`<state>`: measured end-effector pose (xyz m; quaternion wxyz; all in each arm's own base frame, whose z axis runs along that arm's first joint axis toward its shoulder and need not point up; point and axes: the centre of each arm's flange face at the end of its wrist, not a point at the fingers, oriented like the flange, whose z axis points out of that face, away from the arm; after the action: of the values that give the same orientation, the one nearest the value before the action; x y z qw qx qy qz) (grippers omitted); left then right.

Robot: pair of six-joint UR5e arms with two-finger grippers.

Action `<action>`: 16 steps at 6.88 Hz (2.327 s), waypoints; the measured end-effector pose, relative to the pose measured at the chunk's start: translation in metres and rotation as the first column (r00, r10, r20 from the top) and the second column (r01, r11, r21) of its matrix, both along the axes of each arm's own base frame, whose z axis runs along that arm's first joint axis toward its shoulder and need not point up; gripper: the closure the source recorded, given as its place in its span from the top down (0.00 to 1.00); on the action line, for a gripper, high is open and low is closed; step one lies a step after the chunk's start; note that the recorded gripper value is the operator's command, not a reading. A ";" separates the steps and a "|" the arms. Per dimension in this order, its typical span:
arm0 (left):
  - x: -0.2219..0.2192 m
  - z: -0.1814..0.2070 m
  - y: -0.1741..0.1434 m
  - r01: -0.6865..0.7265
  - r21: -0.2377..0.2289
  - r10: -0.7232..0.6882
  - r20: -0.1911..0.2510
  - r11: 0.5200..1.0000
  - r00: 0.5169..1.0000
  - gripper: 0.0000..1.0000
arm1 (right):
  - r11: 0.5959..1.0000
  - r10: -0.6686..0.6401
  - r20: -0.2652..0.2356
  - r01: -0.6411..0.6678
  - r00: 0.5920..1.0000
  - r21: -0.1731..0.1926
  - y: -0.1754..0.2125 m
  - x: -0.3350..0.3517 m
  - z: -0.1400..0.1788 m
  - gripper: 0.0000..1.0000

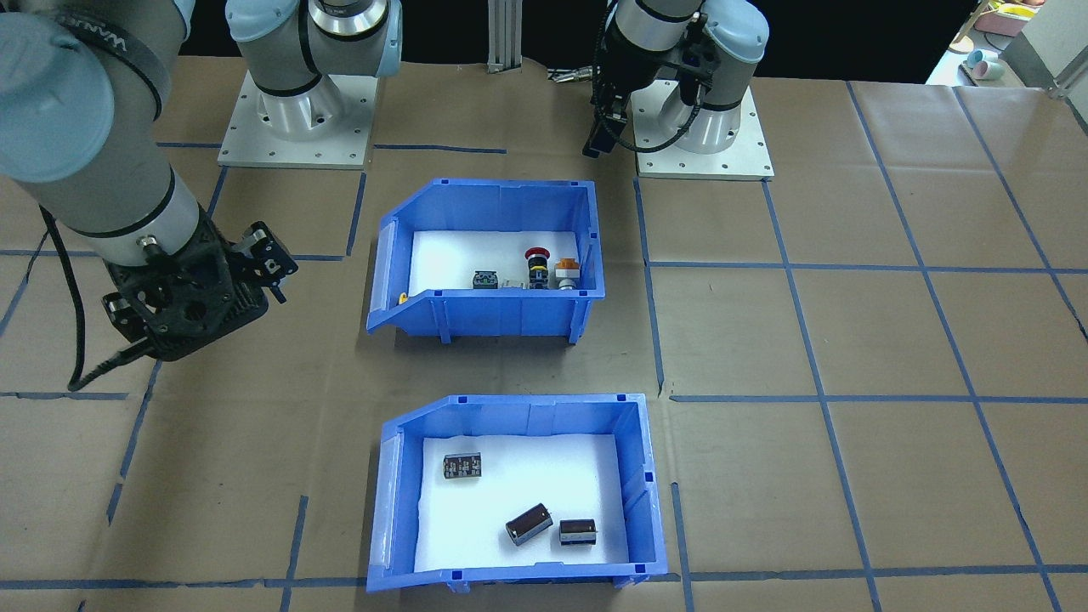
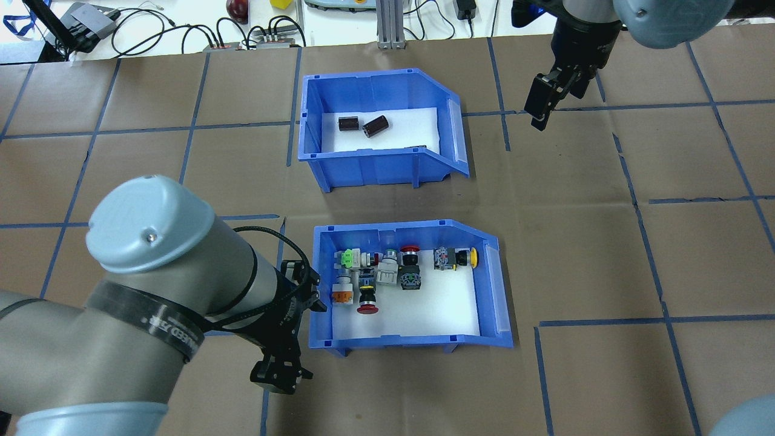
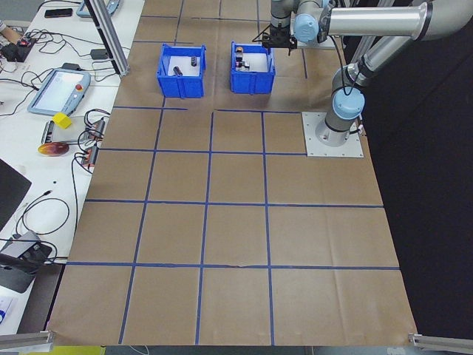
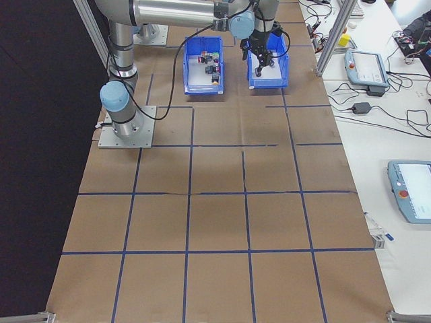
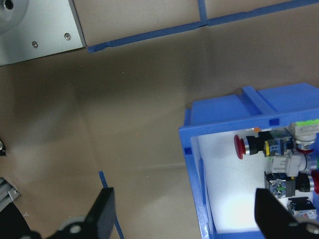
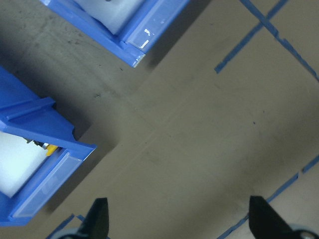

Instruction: Place button box in front

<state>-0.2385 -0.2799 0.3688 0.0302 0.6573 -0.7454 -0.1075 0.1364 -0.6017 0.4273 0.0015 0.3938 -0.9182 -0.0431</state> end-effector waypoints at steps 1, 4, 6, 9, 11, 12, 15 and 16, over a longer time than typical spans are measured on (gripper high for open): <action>-0.012 -0.014 0.002 -0.032 0.005 0.032 0.007 0.999 0.999 0.96 | 0.989 0.150 0.009 -0.150 0.989 -0.005 -0.005 0.016 -0.005 1.00; -0.051 -0.056 -0.014 -0.115 0.008 0.115 0.025 0.993 0.993 0.98 | 0.908 0.418 0.014 -0.418 0.908 -0.030 -0.011 0.076 -0.027 1.00; -0.064 -0.068 -0.017 -0.121 -0.007 0.121 0.036 0.993 0.992 0.98 | 0.817 0.572 -0.014 -0.571 0.820 -0.085 -0.013 0.145 -0.054 1.00; -0.077 -0.090 -0.017 -0.115 0.019 0.114 0.061 0.993 0.992 0.94 | 0.738 0.665 -0.035 -0.664 0.746 -0.123 -0.035 0.224 -0.079 1.00; -0.087 -0.105 -0.015 -0.122 0.040 0.118 0.079 0.992 0.990 0.60 | 0.698 0.709 -0.032 -0.707 0.705 -0.116 -0.036 0.279 -0.102 1.00; -0.090 -0.113 -0.016 -0.130 0.051 0.125 0.087 0.990 0.988 0.28 | 0.682 0.728 -0.021 -0.726 0.686 -0.090 -0.030 0.301 -0.124 1.00; -0.092 -0.115 -0.016 -0.167 0.050 0.163 0.083 0.985 0.983 0.00 | 0.672 0.740 0.018 -0.740 0.672 -0.003 -0.013 0.312 -0.186 0.41; -0.091 -0.106 -0.018 -0.166 0.012 0.165 0.068 0.986 0.984 0.00 | 0.674 0.739 0.013 -0.739 0.674 0.000 -0.012 0.310 -0.185 0.24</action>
<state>-0.3295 -0.2981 0.2626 0.0081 0.7204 -0.6878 -0.0891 0.4467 -0.6134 0.2425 0.0123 0.7312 -0.6809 -0.0391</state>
